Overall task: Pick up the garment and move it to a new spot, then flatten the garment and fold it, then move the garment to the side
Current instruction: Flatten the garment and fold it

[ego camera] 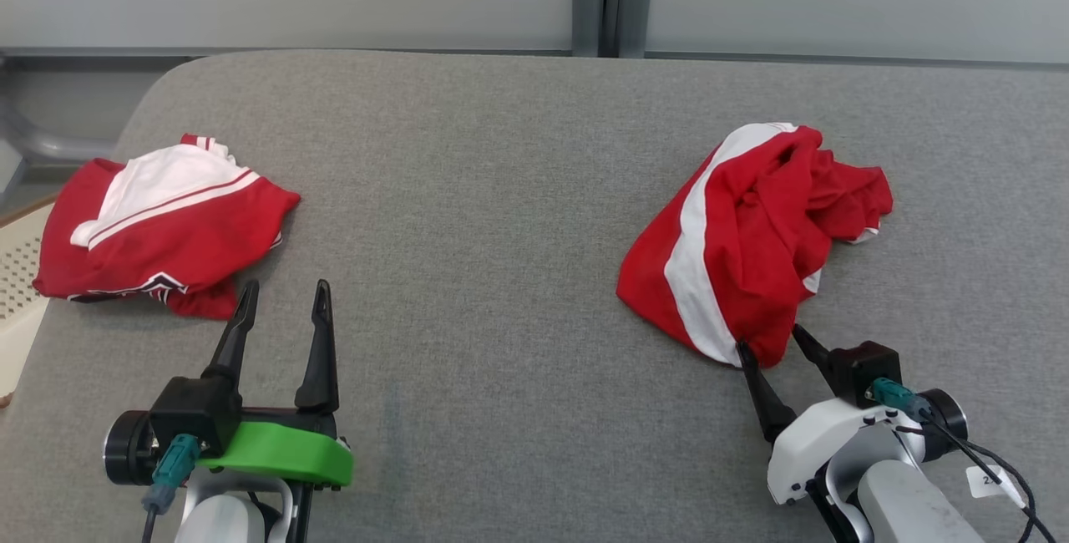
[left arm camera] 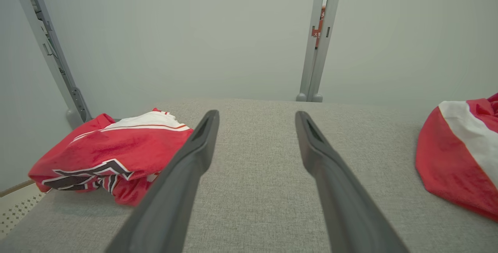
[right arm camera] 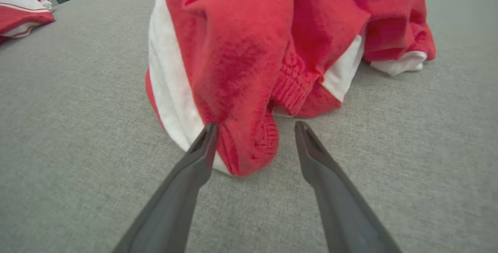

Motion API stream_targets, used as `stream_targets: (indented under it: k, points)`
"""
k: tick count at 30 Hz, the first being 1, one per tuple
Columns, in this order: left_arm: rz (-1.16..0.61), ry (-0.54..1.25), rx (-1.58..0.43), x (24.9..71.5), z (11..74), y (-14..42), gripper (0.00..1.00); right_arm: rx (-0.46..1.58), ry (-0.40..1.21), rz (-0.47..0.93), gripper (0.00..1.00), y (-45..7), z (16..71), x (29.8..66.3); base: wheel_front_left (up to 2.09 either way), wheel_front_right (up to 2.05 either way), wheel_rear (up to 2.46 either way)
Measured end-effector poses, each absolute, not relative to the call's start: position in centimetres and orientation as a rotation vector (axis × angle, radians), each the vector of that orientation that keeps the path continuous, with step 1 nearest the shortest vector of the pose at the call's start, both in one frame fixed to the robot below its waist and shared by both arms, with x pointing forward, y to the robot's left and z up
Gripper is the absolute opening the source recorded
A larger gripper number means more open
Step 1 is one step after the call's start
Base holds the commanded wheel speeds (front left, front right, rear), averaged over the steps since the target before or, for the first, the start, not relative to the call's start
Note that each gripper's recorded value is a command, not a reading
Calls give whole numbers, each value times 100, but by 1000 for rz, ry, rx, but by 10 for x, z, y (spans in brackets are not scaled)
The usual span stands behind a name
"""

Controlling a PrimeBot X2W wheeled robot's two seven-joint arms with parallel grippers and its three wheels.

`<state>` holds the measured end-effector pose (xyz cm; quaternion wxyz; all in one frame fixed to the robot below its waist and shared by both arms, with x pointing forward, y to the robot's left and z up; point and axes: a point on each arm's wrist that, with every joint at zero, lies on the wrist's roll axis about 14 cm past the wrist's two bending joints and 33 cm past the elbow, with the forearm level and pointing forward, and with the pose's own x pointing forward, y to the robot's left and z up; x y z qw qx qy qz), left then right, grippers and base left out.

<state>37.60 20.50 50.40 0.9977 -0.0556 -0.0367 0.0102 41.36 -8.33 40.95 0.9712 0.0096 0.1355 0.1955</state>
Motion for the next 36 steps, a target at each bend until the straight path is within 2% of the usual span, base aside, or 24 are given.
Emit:
stream_targets:
  k: [4,6,12,18,28,29,30,31,36]
  points:
    - [36,-66,-109,377,502,210,100,18,326,430,100,-71,392,416,0,0,0]
    - [42,-60,-108,377,500,211,100,29,338,440,0,-65,388,418,0,0,0]
    - [30,-49,-113,378,496,206,100,64,319,417,0,-69,393,424,0,0,0]
    - [-11,-55,-125,384,498,191,100,38,256,361,0,-106,408,415,0,0,0]
    - [-92,-51,-152,395,497,162,100,12,311,226,0,-172,395,347,0,0,0]
    - [-97,-48,-153,397,496,159,100,29,321,207,5,-174,395,341,0,0,0]
    - [-104,-45,-154,398,495,157,100,53,317,195,55,-174,396,338,0,0,0]
    - [-109,-42,-155,398,494,155,100,63,310,191,100,-173,398,337,0,0,0]
    - [-128,-34,-158,401,492,148,100,96,187,168,100,-173,431,350,0,0,0]
